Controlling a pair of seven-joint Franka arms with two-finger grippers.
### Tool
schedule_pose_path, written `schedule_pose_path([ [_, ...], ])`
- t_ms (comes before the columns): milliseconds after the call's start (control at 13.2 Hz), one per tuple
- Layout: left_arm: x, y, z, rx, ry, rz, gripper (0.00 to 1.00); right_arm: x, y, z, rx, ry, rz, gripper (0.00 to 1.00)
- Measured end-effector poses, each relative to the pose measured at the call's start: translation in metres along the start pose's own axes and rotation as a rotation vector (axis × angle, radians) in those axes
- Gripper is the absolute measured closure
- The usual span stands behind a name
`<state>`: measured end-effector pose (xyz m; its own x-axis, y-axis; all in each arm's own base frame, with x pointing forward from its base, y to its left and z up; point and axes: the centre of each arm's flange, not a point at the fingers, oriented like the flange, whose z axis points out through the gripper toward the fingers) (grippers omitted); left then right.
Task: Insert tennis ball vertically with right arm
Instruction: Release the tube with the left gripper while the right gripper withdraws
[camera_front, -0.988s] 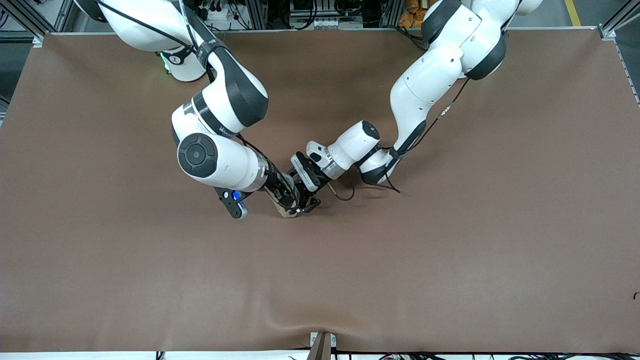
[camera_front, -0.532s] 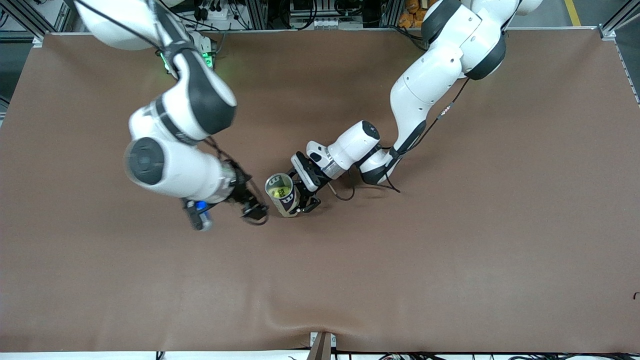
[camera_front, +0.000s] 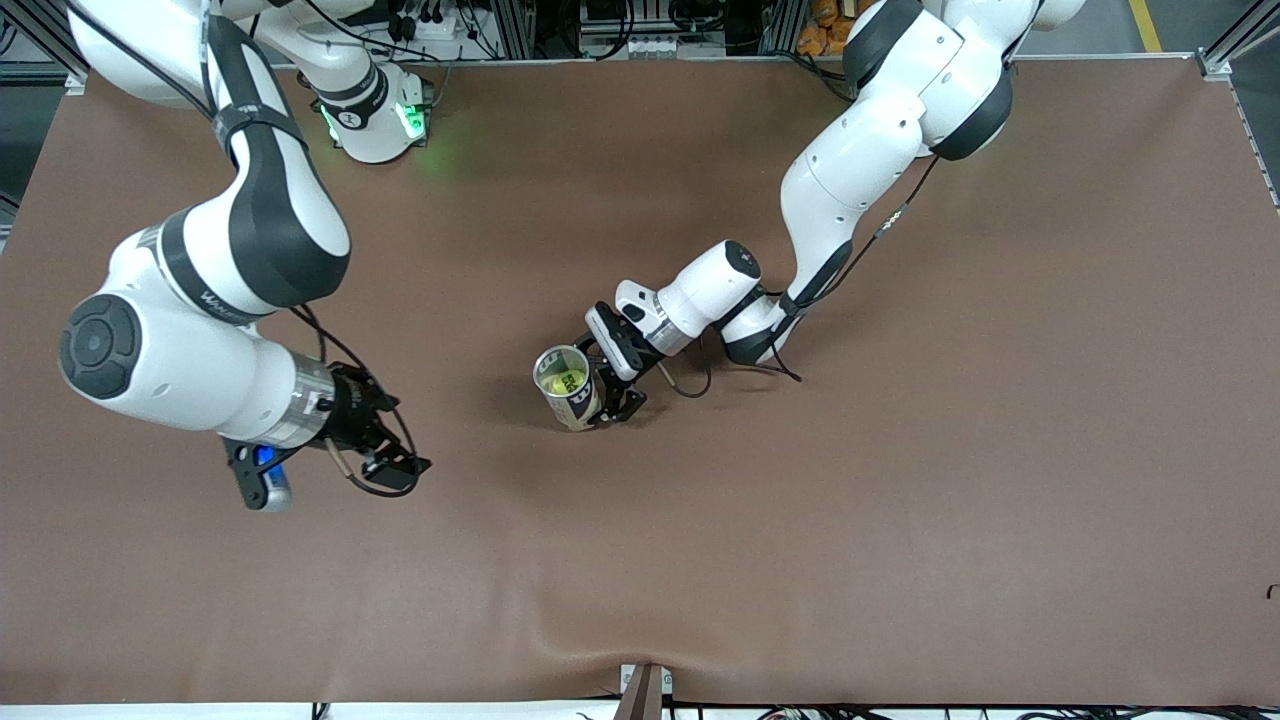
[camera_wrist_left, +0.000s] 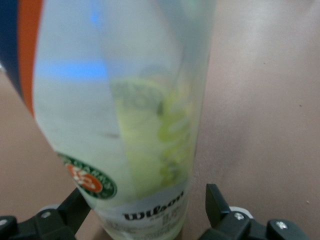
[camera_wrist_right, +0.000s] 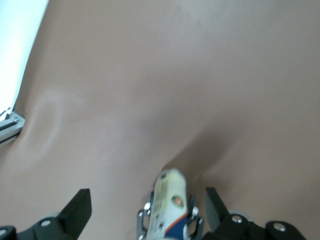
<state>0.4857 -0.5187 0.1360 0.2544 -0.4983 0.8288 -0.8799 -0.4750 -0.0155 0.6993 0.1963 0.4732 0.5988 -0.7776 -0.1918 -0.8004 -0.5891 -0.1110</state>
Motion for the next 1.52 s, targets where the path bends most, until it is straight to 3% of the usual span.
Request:
schedule_pose_path([
  [380, -0.034, -0.022, -0.014, 0.004, -0.054, -0.066, 0.0, 0.083, 0.039, -0.02, 0.006, 0.028, -0.244, 0.0],
  [608, -0.026, -0.058, -0.04, 0.035, -0.049, -0.121, 0.0, 0.114, 0.063, -0.036, -0.01, 0.03, -0.334, 0.0],
  [912, -0.002, -0.102, -0.064, 0.061, -0.123, -0.258, 0.0, 0.085, 0.07, -0.08, -0.051, 0.051, -0.426, 0.0],
  [1216, 0.015, -0.18, -0.096, 0.143, -0.268, -0.396, 0.0, 0.055, 0.098, -0.147, -0.108, 0.132, -0.46, 0.0],
  [1520, 0.037, -0.245, -0.121, 0.206, -0.411, -0.478, 0.0, 0.024, 0.142, -0.184, -0.129, 0.148, -0.539, 0.0],
])
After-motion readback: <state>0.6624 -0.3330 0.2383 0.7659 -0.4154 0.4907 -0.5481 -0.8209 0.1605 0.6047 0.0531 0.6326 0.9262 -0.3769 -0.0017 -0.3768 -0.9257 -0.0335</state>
